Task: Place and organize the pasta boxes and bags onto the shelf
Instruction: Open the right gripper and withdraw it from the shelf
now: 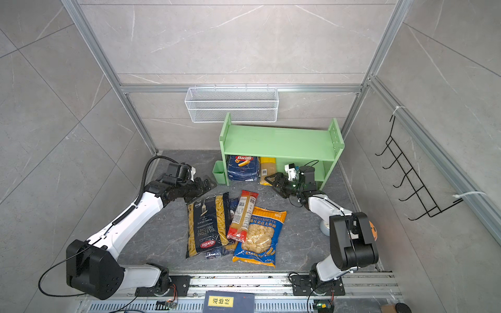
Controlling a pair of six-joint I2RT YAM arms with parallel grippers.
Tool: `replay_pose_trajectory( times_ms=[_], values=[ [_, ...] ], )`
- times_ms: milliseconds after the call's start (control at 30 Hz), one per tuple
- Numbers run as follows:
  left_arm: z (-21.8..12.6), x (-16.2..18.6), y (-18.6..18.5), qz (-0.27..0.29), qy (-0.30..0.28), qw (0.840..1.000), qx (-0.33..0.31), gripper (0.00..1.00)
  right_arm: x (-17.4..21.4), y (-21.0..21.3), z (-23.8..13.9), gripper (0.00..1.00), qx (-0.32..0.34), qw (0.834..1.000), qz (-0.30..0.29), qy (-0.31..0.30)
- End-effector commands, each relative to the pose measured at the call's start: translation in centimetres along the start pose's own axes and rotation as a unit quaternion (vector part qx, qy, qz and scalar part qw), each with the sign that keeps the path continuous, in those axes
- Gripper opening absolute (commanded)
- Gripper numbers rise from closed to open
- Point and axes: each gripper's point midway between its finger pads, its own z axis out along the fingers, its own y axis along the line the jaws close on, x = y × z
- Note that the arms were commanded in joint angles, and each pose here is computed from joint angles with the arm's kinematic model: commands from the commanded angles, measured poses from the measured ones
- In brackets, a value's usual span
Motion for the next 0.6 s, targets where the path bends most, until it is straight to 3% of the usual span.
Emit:
replay_pose_trajectory(
  times_ms=[0,367,567],
  values=[
    [-1.5,-0.1,-1.0,0.0,-0.017,0.999,0.029,1.0,1.8,-0.4,-1.2,0.87,0.017,1.0,0.002,0.006],
    [-2.9,2.8,1.1,-0.015,-0.018,0.999,0.029,1.0,8.7,-0.4,-4.4,0.87,0.055,0.998,0.009,0.034],
    [-3.8,4.7,2.7,-0.033,-0.025,0.999,0.025,1.0,14.3,0.7,-3.0,0.87,0.074,0.994,-0.001,0.084]
  ],
)
